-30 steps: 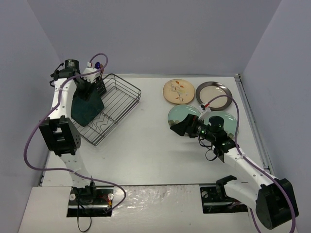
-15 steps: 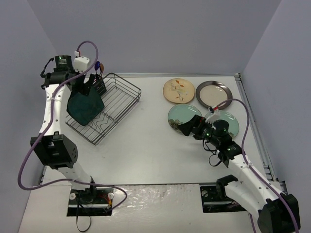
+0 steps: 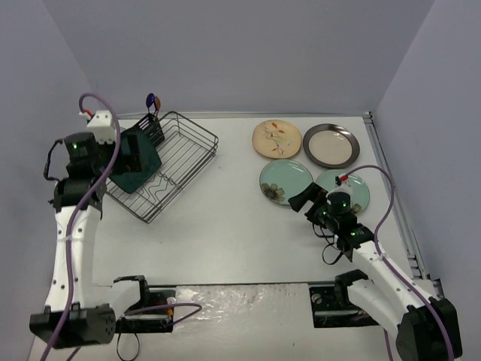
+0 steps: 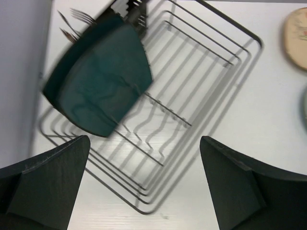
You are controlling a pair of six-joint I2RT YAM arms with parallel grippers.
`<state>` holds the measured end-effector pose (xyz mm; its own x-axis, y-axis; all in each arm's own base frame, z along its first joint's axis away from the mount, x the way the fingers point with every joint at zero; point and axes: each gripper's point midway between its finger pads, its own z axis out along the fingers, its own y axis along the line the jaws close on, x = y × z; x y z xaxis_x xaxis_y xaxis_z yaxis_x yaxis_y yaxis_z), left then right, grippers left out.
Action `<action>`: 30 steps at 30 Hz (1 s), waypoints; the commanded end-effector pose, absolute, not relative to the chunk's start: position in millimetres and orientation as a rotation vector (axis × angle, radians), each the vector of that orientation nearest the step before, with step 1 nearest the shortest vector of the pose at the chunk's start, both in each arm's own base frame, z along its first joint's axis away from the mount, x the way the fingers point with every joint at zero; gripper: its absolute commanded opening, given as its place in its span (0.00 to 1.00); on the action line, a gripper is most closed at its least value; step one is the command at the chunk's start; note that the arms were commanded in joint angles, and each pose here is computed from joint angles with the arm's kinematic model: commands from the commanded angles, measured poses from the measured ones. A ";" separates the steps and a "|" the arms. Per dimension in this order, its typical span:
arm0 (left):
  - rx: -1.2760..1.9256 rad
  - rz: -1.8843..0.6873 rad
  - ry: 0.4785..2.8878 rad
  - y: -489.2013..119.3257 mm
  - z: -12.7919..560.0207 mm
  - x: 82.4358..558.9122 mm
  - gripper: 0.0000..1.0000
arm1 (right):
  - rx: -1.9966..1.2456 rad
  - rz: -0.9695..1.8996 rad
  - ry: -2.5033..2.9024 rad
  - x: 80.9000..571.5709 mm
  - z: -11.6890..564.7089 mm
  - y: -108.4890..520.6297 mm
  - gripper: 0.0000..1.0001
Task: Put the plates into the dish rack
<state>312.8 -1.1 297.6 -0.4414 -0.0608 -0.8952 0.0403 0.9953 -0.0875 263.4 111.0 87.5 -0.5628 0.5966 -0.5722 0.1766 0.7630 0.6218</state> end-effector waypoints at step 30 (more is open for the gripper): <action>0.047 -0.360 1.886 -56.1 257.2 254.7 0.97 | 1.065 0.600 2.025 315.4 1.3 87.9 0.76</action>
